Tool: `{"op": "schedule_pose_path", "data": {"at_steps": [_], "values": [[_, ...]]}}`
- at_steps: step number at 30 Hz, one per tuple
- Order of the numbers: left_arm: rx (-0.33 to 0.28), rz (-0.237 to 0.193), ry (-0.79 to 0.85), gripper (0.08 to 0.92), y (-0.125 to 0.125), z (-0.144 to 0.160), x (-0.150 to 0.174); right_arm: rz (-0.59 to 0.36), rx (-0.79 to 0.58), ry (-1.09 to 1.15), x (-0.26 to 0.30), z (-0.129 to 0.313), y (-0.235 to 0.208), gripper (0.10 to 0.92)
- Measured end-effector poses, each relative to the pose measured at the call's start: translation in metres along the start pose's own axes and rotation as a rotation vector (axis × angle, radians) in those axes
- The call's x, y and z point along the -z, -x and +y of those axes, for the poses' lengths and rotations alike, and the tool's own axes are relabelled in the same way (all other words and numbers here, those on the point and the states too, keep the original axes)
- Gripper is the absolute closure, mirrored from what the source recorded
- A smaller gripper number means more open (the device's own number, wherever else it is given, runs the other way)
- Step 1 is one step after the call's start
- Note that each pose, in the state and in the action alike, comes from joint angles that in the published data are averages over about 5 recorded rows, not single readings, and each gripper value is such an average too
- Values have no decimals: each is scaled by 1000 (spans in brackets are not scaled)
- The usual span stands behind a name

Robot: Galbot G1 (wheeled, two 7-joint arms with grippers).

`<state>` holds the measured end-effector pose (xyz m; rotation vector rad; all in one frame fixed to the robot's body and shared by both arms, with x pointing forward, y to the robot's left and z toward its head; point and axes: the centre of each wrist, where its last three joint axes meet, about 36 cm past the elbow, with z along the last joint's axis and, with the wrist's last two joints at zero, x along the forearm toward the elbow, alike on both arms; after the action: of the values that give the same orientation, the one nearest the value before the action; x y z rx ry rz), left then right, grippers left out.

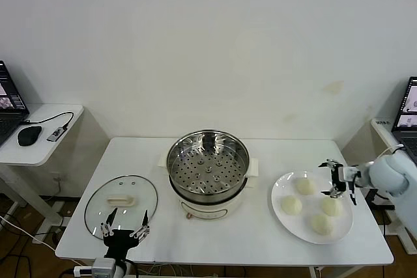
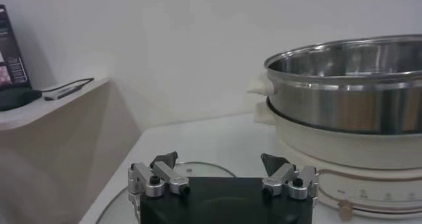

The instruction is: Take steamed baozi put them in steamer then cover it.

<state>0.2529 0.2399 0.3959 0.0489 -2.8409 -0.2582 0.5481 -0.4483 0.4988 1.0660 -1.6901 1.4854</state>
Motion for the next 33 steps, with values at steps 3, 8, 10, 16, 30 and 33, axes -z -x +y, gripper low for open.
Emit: {"op": "schedule_pose_path", "data": {"at_steps": [3,8,10,16,30,33], "values": [[5,3,2,177,0,2,0,10,39,-7,5,-11,14,200],[16,5,8,177,2,5,0,24,86,-19,14,-25,36,200],[21,7,10,177,3,6,-1,31,104,-22,18,-28,45,200],[26,10,16,177,5,10,-2,55,148,-31,27,-34,70,200],[26,14,20,177,8,10,-3,113,183,-27,33,-42,97,207],[25,12,20,177,8,10,-3,117,186,-24,35,-44,100,237]]}}
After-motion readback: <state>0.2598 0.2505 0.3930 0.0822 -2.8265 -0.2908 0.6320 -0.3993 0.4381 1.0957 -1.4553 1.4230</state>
